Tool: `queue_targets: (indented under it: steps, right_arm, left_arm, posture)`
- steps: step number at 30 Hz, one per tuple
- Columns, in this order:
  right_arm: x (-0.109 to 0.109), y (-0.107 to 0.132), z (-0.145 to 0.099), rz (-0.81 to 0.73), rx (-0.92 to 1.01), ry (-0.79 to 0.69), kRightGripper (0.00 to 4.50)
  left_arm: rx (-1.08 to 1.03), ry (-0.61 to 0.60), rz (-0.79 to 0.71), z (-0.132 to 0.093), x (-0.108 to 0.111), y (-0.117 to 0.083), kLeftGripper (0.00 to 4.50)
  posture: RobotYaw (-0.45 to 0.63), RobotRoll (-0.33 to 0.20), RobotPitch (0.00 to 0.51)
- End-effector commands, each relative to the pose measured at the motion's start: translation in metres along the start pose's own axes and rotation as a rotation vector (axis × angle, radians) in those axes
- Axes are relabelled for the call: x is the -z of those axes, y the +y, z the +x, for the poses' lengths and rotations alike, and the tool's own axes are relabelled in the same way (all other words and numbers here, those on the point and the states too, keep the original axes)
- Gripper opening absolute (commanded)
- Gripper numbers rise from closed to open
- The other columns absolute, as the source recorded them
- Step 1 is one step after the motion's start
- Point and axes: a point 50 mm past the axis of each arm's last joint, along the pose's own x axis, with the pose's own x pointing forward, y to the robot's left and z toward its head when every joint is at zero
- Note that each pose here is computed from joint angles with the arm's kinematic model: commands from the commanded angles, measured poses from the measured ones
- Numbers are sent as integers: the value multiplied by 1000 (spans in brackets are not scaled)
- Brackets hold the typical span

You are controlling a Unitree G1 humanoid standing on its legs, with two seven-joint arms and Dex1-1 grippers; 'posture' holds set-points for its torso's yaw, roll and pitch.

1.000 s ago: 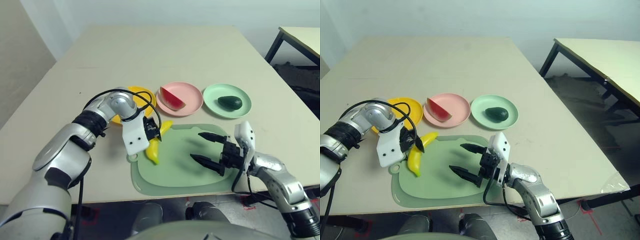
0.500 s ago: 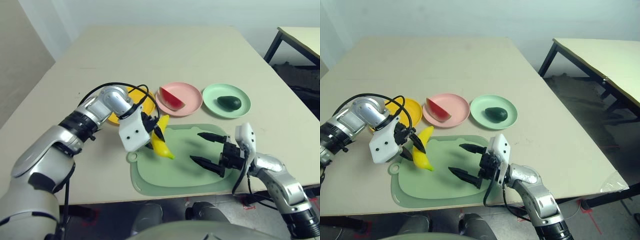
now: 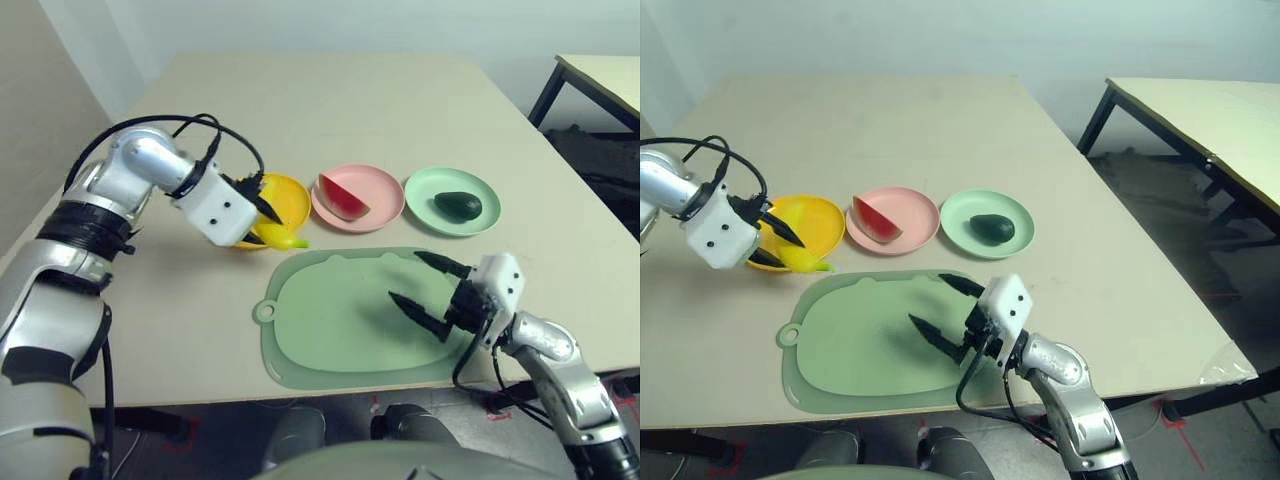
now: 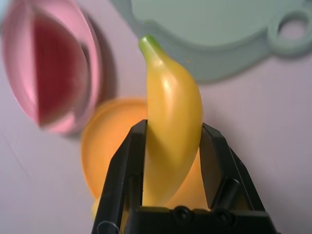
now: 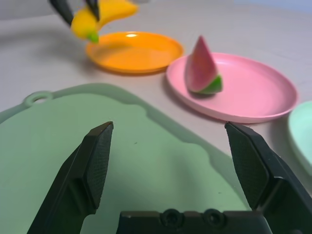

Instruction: Place the fruits into color-matched plates.

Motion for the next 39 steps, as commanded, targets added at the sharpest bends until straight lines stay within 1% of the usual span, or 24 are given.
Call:
queue_targets:
  steps: [1, 4, 8, 13, 17, 20, 26, 31, 33, 38, 39]
  right_arm:
    - [0, -2, -2, 4, 49, 6, 4500]
    - [0, -1, -1, 11, 50, -4, 4500]
    - [1, 0, -1, 39, 57, -9, 4500]
    - [1, 2, -2, 30, 42, -6, 4500]
    - [1, 3, -4, 34, 48, -3, 4500]
    - [1, 3, -5, 39, 56, -3, 4500]
    - [0, 1, -3, 29, 56, -2, 4500]
    - [0, 0, -2, 30, 46, -2, 4500]
    - [0, 0, -2, 34, 42, -1, 4500]
    - [0, -1, 0, 43, 41, 2, 4500]
    - [0, -1, 1, 45, 41, 1, 4500]
  left_arm:
    - [-23, 78, -24, 7, 12, -2, 1620]
    - [-21, 160, -63, 15, 23, -3, 1620]
    - [-59, 253, -103, 26, 33, 2, 1620]
    - [-92, 321, -123, 42, 39, 4, 1620]
    - [-69, 289, -118, 55, 36, 0, 1620]
    - [-50, 262, -114, 61, 33, -4, 1620]
    - [-45, 233, -116, 66, 32, -10, 1620]
    - [-56, 218, -122, 65, 31, -10, 1620]
    - [-63, 217, -123, 65, 31, -10, 2366]
    - [-75, 227, -127, 63, 33, -11, 3938]
    - [-82, 228, -126, 62, 33, -10, 4335]
  posture:
    - [97, 0, 0]
    - [92, 0, 0]
    - [83, 0, 0]
    - [69, 0, 1]
    - [64, 0, 5]
    - [62, 0, 11]
    - [69, 0, 13]
    - [74, 0, 13]
    - [76, 0, 14]
    - [78, 0, 16]
    - [76, 0, 16]
